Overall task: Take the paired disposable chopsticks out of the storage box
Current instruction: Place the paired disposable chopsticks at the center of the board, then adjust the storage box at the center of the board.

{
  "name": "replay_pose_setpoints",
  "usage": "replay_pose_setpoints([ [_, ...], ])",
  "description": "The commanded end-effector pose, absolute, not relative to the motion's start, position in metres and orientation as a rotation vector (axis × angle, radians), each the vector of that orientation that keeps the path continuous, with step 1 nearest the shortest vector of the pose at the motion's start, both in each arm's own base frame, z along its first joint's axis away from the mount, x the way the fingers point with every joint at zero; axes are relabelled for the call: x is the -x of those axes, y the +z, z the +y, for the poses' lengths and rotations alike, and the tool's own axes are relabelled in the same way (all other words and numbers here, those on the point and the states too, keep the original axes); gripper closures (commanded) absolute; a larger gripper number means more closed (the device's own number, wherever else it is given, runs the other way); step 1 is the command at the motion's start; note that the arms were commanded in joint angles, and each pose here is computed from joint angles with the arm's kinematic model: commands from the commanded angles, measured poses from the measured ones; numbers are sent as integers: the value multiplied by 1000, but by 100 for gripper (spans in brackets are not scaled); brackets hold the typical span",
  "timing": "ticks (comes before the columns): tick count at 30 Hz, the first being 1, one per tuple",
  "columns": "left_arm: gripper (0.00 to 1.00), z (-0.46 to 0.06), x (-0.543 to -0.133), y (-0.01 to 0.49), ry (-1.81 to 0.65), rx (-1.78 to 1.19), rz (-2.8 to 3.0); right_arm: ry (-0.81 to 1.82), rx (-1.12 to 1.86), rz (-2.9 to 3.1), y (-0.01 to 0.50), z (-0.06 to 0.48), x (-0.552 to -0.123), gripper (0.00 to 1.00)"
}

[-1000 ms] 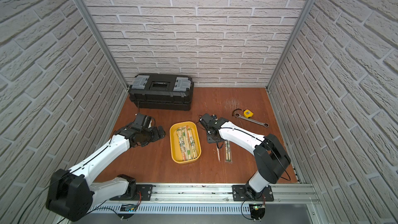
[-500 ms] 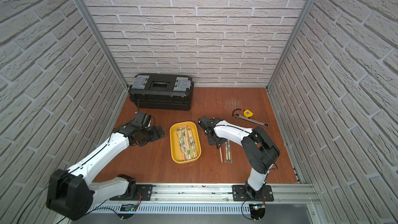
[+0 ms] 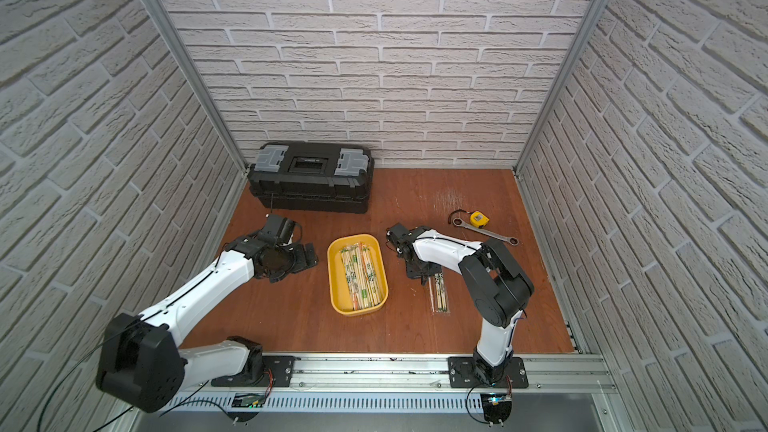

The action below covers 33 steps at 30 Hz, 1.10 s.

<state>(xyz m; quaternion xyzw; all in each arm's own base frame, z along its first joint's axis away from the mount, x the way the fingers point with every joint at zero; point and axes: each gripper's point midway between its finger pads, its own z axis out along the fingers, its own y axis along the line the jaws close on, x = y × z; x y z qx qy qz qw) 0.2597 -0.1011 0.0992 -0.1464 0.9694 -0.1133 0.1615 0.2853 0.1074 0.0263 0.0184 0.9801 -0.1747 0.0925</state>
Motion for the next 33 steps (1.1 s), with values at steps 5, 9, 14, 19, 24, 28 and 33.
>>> replay_pose_setpoints([
  [5,2,-106,-276,108,-332,380,2737,-518,-61,2890,36,107,-293,72],
  [9,2,-108,-280,108,-339,376,2733,-493,-57,2876,47,109,-296,68],
  [14,2,-109,-283,107,-338,368,2730,-376,-70,2866,62,120,-298,67],
  [19,2,-109,-285,109,-339,358,2723,-238,-66,2881,66,139,-301,66],
  [24,2,-111,-293,114,-349,346,2707,-158,-50,2906,58,162,-297,66],
  [28,2,-112,-298,115,-356,332,2702,-123,-36,2918,52,179,-291,66],
  [33,2,-116,-301,114,-379,319,2709,-103,-18,2919,54,192,-282,66],
])
